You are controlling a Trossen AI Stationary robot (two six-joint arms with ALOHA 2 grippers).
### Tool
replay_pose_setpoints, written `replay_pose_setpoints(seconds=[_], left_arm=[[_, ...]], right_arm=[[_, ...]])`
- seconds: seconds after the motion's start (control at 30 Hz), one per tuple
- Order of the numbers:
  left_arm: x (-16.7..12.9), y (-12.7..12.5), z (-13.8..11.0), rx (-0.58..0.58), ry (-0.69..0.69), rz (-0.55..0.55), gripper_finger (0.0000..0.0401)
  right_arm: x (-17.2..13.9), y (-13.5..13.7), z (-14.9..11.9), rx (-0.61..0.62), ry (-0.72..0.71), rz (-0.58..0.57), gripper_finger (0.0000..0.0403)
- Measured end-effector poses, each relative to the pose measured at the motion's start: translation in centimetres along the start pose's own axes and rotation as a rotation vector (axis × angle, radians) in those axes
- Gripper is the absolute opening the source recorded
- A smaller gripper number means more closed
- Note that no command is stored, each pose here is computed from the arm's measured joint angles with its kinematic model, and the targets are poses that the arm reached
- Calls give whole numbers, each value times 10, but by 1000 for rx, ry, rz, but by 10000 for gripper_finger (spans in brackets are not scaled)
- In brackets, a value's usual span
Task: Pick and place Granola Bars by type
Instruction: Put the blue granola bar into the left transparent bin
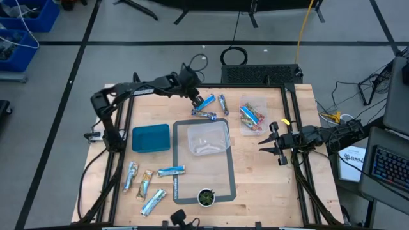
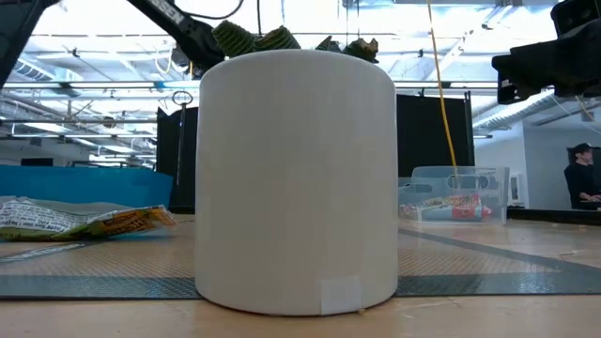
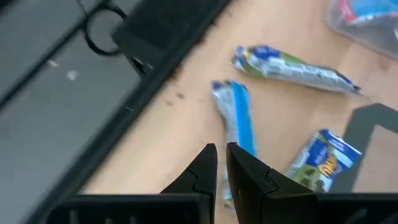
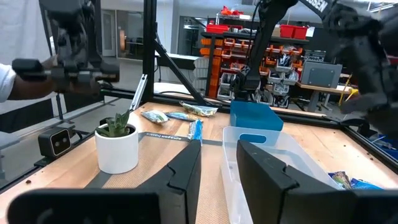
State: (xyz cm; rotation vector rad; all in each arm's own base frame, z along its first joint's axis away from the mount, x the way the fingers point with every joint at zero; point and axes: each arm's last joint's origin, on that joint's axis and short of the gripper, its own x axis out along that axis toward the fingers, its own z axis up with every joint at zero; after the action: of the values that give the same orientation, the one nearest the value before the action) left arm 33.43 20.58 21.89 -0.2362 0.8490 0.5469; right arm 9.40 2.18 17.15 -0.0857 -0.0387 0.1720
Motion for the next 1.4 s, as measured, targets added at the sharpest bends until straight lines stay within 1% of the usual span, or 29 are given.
replay_pose_setpoints(seconds=[0.1, 0.2, 0.33, 0.47, 0.57, 0.77, 0.9, 0.97, 1.23, 1.4], left_arm=[[13, -3, -6, -38, 38, -61, 42], [27, -7, -13, -46, 83, -111, 42], [41, -8, -21, -65, 127, -110, 42], [47, -7, -26, -74, 158, -106, 49], [46, -8, -26, -73, 161, -108, 80], [44, -9, -25, -73, 164, -125, 167], [44, -9, -25, -75, 163, -125, 197], [44, -9, -25, -76, 164, -123, 202], [44, -12, -26, -74, 161, -57, 205], [51, -14, -30, -69, 181, -47, 205]], right_arm=[[0, 0, 0, 0, 0, 0, 95], [0, 0, 0, 0, 0, 0, 97], [0, 0, 0, 0, 0, 0, 97], [0, 0, 0, 0, -1, 0, 94], [0, 0, 0, 0, 0, 0, 95], [0, 0, 0, 0, -1, 0, 94], [0, 0, 0, 0, 0, 0, 95], [0, 0, 0, 0, 0, 0, 97], [0, 0, 0, 0, -1, 0, 94], [0, 0, 0, 0, 0, 0, 95]])
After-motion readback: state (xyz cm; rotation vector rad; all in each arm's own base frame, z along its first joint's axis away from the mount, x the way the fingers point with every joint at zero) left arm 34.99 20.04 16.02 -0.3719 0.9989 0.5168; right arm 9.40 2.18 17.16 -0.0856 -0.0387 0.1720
